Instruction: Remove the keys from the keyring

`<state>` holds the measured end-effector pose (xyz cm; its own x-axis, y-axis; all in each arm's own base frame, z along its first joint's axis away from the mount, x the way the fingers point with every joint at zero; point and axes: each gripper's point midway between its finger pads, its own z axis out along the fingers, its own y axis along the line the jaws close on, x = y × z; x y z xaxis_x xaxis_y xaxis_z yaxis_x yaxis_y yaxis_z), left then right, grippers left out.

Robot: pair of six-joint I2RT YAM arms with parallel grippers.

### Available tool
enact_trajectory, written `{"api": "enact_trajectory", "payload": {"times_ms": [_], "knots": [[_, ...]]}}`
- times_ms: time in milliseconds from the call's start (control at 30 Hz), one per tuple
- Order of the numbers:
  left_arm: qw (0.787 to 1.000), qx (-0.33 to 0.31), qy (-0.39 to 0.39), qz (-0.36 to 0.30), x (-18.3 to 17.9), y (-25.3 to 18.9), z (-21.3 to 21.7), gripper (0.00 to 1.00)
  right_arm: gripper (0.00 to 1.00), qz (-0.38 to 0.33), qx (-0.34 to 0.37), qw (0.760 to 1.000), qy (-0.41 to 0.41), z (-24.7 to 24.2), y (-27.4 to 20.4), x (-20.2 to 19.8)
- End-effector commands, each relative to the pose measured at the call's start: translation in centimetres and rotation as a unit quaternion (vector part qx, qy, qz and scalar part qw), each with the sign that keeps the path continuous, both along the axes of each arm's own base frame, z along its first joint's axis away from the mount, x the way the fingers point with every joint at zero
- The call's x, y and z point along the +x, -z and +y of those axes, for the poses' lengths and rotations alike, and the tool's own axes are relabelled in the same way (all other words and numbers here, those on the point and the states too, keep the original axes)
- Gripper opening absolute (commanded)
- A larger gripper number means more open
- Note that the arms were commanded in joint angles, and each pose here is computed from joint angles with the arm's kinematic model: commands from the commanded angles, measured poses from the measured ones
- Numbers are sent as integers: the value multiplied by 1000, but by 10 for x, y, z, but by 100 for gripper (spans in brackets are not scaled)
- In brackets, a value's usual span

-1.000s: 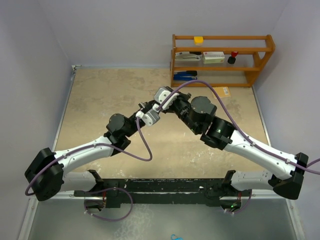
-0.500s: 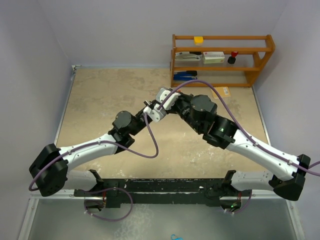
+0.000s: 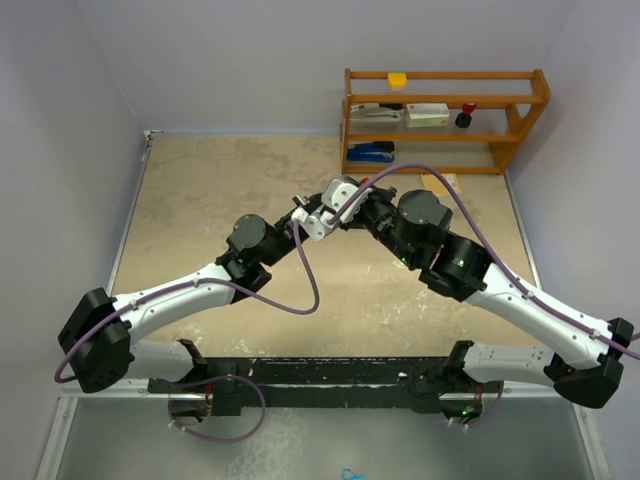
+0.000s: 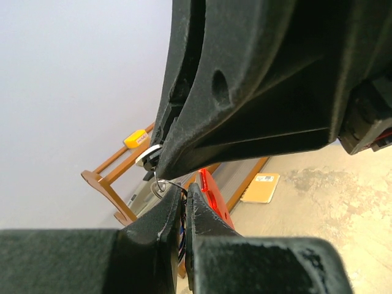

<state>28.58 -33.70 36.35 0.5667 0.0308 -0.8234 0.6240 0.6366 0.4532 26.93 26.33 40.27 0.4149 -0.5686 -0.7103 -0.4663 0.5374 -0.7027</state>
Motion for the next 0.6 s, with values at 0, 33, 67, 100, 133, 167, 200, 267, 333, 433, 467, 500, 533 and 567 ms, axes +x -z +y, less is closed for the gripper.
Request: {"api": "enact_trajectory", "payload": {"times_ms": [0, 33, 67, 100, 133, 167, 200, 267, 333, 433, 467, 500, 533, 567], "knots": [[992, 95, -8, 84, 13, 68, -7, 0, 0, -114, 123, 985, -43, -10, -110, -25], [991, 101, -3, 88, 12, 70, -9, 0, 0, -116, 119, 985, -46, -8, -110, -25], [990, 107, 3, 90, 11, 71, -11, 0, 0, -120, 115, 985, -48, -7, -110, -25], [989, 114, 9, 93, 10, 73, -13, 0, 0, -123, 112, 985, -50, -6, -110, -25], [988, 121, 16, 95, 9, 75, -15, 0, 0, -125, 109, 985, -51, -5, -110, -25], [987, 129, 22, 98, 8, 79, -17, 0, 0, -129, 106, 985, -53, -4, -111, -25], [985, 136, 28, 100, 6, 81, -19, 0, 0, -131, 103, 985, -53, -4, -111, -25], [982, 149, 42, 105, 2, 86, -22, 0, 0, -138, 100, 984, -53, -4, -114, -25], [979, 162, 62, 109, -4, 91, -24, 0, 0, -145, 98, 983, -52, -5, -117, -25], [971, 186, 97, 111, -18, 97, -26, 0, 0, -156, 94, 982, -46, -7, -120, -25], [969, 193, 107, 112, -23, 100, -26, 0, 0, -158, 93, 982, -45, -7, -121, -24], [966, 198, 118, 113, -28, 100, -26, 0, 0, -160, 93, 982, -43, -8, -122, -24], [965, 203, 124, 114, -31, 101, -25, 0, 0, -162, 91, 982, -42, -8, -122, -24], [963, 206, 130, 115, -35, 101, -25, 0, 0, -163, 91, 982, -41, -8, -122, -23]]}}
